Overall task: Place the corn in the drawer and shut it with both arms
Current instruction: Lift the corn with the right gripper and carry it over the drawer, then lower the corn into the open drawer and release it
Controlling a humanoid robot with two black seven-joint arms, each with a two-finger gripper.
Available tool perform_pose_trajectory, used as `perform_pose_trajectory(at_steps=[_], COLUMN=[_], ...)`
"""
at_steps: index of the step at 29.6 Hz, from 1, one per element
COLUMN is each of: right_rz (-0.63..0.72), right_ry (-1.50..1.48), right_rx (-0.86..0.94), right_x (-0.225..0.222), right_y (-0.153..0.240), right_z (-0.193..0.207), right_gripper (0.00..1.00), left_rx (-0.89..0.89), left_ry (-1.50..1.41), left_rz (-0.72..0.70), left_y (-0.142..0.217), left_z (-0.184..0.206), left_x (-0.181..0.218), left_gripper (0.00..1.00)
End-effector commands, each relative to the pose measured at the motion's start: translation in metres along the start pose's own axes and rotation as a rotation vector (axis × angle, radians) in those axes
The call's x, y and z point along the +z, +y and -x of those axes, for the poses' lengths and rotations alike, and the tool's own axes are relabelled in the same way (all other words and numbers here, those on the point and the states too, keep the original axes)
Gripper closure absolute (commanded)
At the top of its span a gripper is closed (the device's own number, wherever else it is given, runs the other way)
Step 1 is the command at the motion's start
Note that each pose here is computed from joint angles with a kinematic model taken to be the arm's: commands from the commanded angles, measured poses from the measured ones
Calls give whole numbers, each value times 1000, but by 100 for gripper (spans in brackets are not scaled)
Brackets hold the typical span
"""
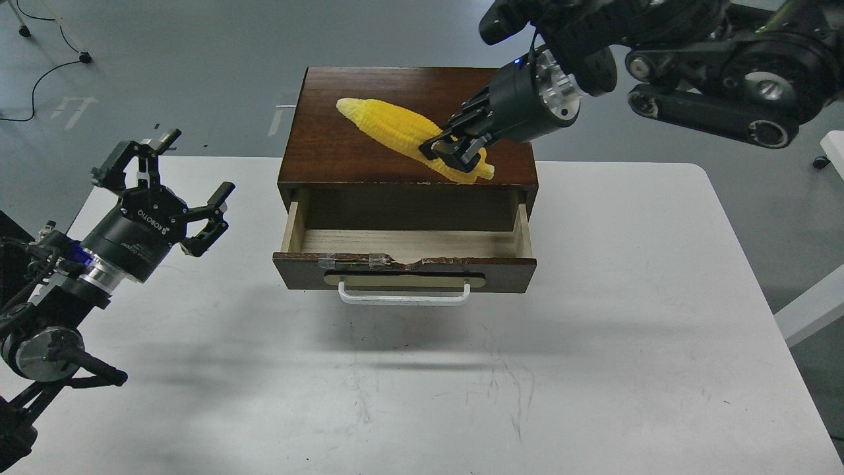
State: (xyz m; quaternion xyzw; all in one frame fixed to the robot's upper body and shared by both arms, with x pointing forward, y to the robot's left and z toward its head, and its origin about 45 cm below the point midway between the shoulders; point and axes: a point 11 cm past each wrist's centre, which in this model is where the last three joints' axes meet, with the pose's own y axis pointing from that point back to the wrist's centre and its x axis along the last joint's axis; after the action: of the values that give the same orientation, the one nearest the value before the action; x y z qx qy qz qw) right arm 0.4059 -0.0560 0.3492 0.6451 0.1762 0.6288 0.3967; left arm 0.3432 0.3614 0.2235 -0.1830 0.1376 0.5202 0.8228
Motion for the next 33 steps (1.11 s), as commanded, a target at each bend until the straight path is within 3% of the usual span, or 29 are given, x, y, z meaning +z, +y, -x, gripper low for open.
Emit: perform_pose_trajectory(at_steps=[1,7,9,12,14,17,20,21,22,26,33], right_rz=[-13,-20,-22,-22,-22,-26,-27,-27,-27,-33,6], right_ry=[56,53,51,43,42,36,34,34,34,-6,-93], right_rx=[-24,-42,-45,-53,-55,-56,-51,-51,-50,-24,103], right_x=[-7,-9,-9,-9,-9,-9,-9,-9,-10,-10,6], right_y=[-14,-18,-19,-20,-20,-21,-22,-22,-22,-21,6], right_z=[8,15,16,21,22,24,23,23,23,19,-7], right_gripper=[89,85,78,58,56,44,25,25,17,7,4], left_rx=[0,1,0,0,0,1,0,0,1,0,0], left_ry=[-2,-7,-6,-6,-6,-5,-6,-6,-5,-6,-7], left_rz=[0,-2,-1,-1,-1,-2,-1,-1,-2,-1,-1], left_y=[0,1,1,1,1,1,1,1,1,1,1], left_z=[0,-1,-1,-1,-1,-1,-1,-1,-1,-1,-1], left_x=[1,2,2,2,2,2,2,2,2,2,2], left_gripper=[0,0,0,0,0,0,0,0,0,0,0])
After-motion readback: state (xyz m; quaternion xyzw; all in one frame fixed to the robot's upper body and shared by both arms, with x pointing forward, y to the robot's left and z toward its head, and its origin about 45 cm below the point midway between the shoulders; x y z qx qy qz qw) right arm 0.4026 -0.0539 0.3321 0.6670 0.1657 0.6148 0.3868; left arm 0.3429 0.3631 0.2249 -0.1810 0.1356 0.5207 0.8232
